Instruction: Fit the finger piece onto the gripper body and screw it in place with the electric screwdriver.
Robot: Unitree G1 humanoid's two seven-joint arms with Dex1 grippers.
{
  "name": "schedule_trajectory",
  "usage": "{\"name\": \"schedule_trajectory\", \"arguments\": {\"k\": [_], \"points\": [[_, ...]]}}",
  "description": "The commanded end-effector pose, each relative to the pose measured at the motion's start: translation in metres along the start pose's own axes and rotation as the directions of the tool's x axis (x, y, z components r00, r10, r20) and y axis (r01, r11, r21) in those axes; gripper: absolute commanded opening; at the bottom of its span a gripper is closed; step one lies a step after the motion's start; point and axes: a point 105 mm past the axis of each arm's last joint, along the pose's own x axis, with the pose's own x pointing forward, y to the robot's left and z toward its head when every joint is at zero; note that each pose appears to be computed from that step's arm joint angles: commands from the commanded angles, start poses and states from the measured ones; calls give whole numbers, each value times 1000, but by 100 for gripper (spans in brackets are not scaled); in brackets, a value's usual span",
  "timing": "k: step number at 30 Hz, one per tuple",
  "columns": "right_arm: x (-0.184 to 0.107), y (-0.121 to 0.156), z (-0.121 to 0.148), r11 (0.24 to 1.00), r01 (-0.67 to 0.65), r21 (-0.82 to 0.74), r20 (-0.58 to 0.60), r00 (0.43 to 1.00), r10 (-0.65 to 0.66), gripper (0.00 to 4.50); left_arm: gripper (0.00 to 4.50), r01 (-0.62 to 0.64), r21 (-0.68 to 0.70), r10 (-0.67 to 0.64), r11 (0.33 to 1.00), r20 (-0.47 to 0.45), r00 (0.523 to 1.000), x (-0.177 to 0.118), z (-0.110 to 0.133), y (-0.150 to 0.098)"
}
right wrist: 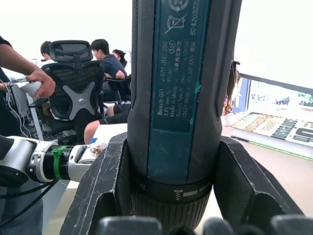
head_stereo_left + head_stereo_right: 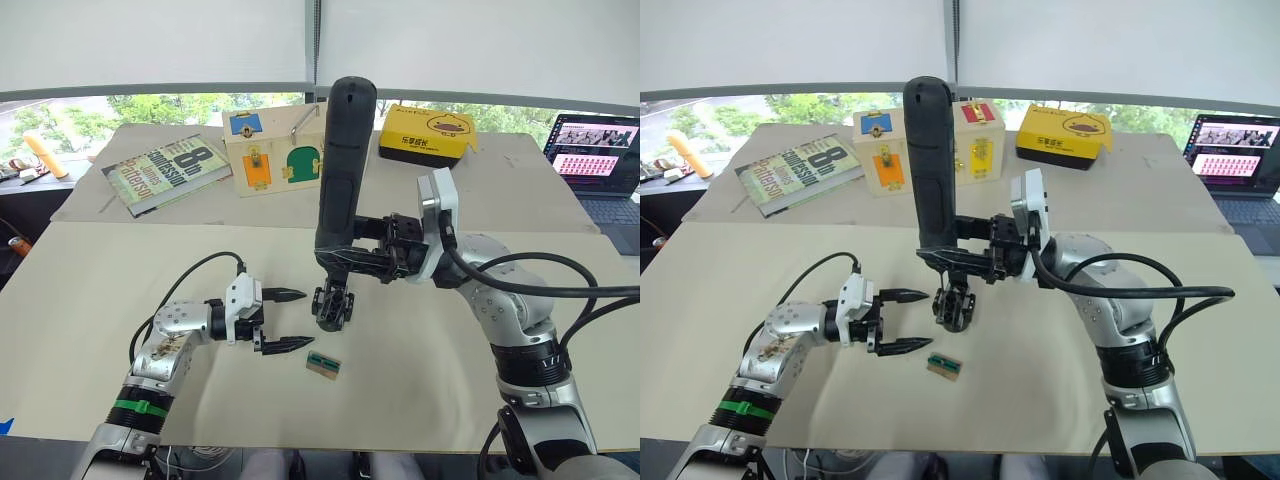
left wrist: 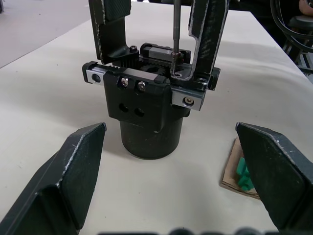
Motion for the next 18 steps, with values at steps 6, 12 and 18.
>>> {"name": "schedule_trajectory", "arguments": {"k": [6,12,18], "points": [[4,3,18,998,-29,-49,36,999,31,191,450,7,34,-8,999,8,1000,1,7,-1],[5,4,20,998,-40,-43,36,998,42,191,450,6,34,-7,999,7,1000,2,6,-1],[5,5,19,998,-45,-38,34,998,47,191,450,4,34,-5,999,7,1000,1,6,-1]]}}
